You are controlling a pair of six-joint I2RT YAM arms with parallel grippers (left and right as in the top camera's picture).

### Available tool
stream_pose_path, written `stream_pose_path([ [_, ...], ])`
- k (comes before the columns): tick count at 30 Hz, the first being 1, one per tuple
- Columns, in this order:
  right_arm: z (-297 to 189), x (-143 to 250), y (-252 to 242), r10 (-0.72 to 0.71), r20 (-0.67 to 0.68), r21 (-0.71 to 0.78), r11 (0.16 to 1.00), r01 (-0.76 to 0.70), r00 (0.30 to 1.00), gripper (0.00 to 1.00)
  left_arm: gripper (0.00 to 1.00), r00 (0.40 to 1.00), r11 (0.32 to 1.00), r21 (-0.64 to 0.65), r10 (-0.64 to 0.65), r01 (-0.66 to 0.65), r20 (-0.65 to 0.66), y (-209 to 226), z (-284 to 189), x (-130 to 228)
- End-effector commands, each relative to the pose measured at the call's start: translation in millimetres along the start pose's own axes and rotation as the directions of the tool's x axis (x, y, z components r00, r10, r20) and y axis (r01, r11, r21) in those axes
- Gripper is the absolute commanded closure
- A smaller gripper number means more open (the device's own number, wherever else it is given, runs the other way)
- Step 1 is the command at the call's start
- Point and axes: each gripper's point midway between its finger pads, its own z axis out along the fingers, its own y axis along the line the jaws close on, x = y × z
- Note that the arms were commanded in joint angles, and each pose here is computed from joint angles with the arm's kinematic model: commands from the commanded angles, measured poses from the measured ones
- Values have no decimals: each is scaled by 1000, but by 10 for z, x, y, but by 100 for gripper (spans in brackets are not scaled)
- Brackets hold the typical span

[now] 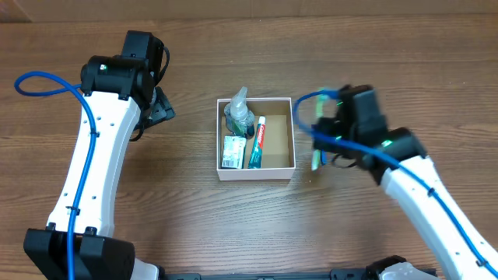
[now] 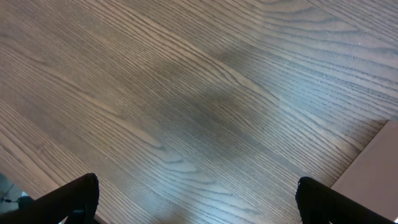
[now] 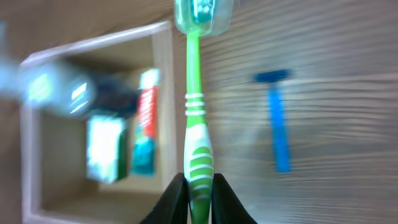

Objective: Pack container
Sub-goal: 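Carry the toothbrush with the right gripper into the box and release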

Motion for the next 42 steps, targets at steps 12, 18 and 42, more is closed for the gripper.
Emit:
stream_pose_path([
  [12, 493, 52, 717, -186, 53, -49, 981, 188, 981, 85, 0, 999, 1000, 10, -16, 16, 34, 34, -90, -70],
  [18, 670, 44, 730, -186, 48, -46, 981, 188, 981, 81, 0, 999, 1000, 10, -16, 16, 34, 35, -90, -71],
  [42, -355, -159, -383, 188, 148, 288, 931, -224, 971, 15, 0, 999, 1000, 10, -16, 16, 34, 34, -90, -70],
])
